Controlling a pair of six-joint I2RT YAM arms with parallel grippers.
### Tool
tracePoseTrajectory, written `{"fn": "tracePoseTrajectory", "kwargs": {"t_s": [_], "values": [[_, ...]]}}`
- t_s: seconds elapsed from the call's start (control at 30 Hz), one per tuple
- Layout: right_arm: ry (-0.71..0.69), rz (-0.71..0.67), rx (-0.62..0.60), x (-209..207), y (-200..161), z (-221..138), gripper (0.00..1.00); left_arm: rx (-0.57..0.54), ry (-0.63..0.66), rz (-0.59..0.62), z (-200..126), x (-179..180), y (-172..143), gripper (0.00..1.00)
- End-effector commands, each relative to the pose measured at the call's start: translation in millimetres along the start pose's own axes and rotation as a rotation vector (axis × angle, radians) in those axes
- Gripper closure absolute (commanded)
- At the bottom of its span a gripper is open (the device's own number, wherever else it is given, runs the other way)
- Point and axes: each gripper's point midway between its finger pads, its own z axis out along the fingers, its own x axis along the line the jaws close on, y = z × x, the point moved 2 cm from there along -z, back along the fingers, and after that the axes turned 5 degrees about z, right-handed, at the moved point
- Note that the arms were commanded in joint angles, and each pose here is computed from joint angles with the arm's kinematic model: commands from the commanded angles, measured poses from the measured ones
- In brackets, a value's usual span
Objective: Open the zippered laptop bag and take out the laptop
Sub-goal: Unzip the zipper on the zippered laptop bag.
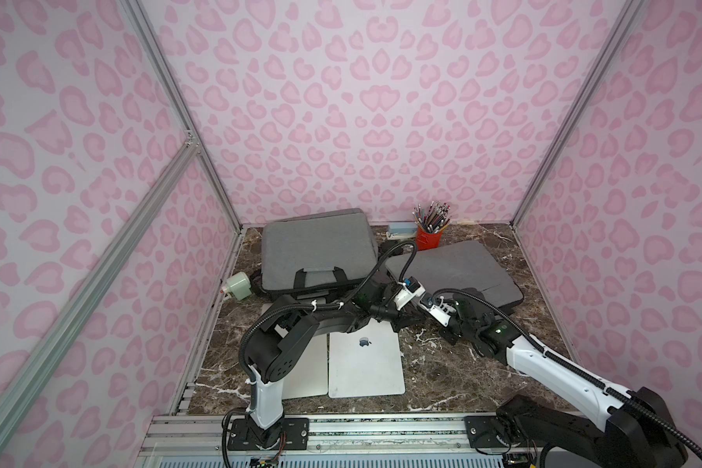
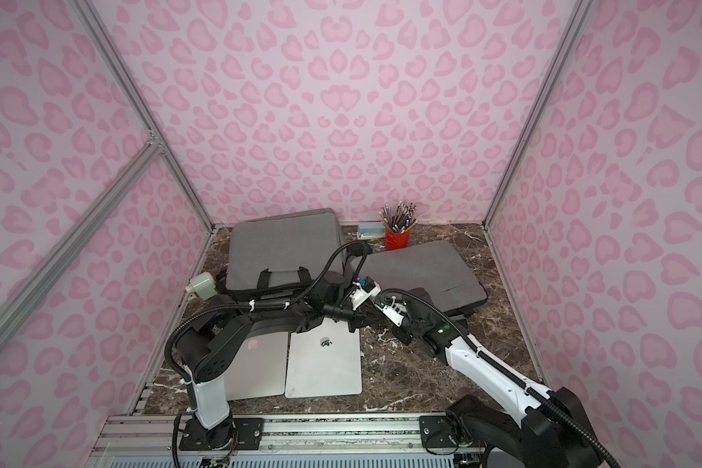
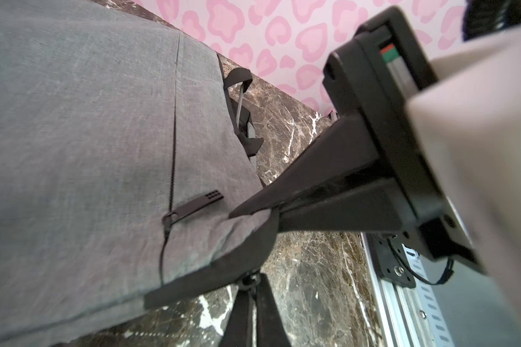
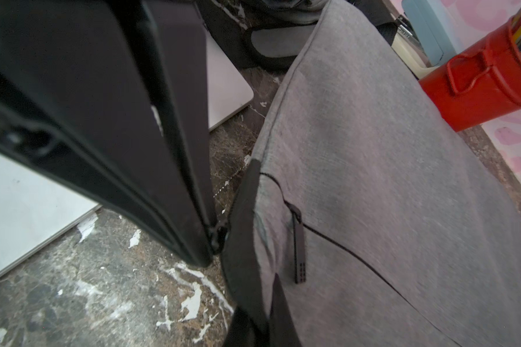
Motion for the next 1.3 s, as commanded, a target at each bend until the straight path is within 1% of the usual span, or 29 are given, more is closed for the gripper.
{"fn": "tracePoseTrajectory", "kwargs": {"t_s": [0.0,0.17,0.27,0.37,0.43,0.5,0.57,0.67,0.83,0.93,0.97,1.0,1.13,1.2,1.27], "values": [[-0.007,0.016,-0.087,-3,18,0,1.0,0.004,-0.121,0.039,8,-26,7,0.98],[0.028,0.018,-0.121,4,17,0,1.0,-0.054,-0.192,-0.025,13,-37,18,0.98],[0.027,0.019,-0.132,5,17,-1,1.0,-0.015,-0.198,-0.082,18,-33,11,0.97],[0.023,0.017,-0.132,5,15,-2,1.0,0.008,-0.174,-0.117,18,-28,6,0.89],[0.014,0.02,-0.13,4,13,-2,1.0,0.019,-0.159,-0.153,14,-23,4,0.8],[-0.001,0.022,-0.13,3,12,-3,1.0,0.015,-0.139,-0.18,5,-19,5,0.76],[-0.011,0.024,-0.13,1,12,-4,1.0,0.019,-0.113,-0.205,-6,-14,6,0.72],[-0.024,0.025,-0.131,-1,11,-6,1.0,0.031,-0.059,-0.257,-21,-6,10,0.62],[-0.033,0.02,-0.145,-1,11,-10,1.0,0.07,0.054,-0.419,-36,11,10,0.5],[-0.04,0.018,-0.156,-1,10,-11,1.0,0.054,0.158,-0.523,-43,22,11,0.41],[-0.044,0.019,-0.161,-2,11,-12,1.0,0.044,0.215,-0.561,-46,30,10,0.34],[-0.051,0.02,-0.161,-2,10,-13,1.0,0.022,0.272,-0.602,-49,38,9,0.29],[-0.067,0.027,-0.191,-4,12,-16,1.0,-0.07,0.314,-0.716,-42,57,18,0.25],[-0.063,0.029,-0.202,-4,15,-17,1.0,-0.102,0.323,-0.775,-36,67,17,0.22],[-0.052,0.029,-0.207,-2,17,-17,1.0,-0.109,0.335,-0.826,-30,75,11,0.2]]}}
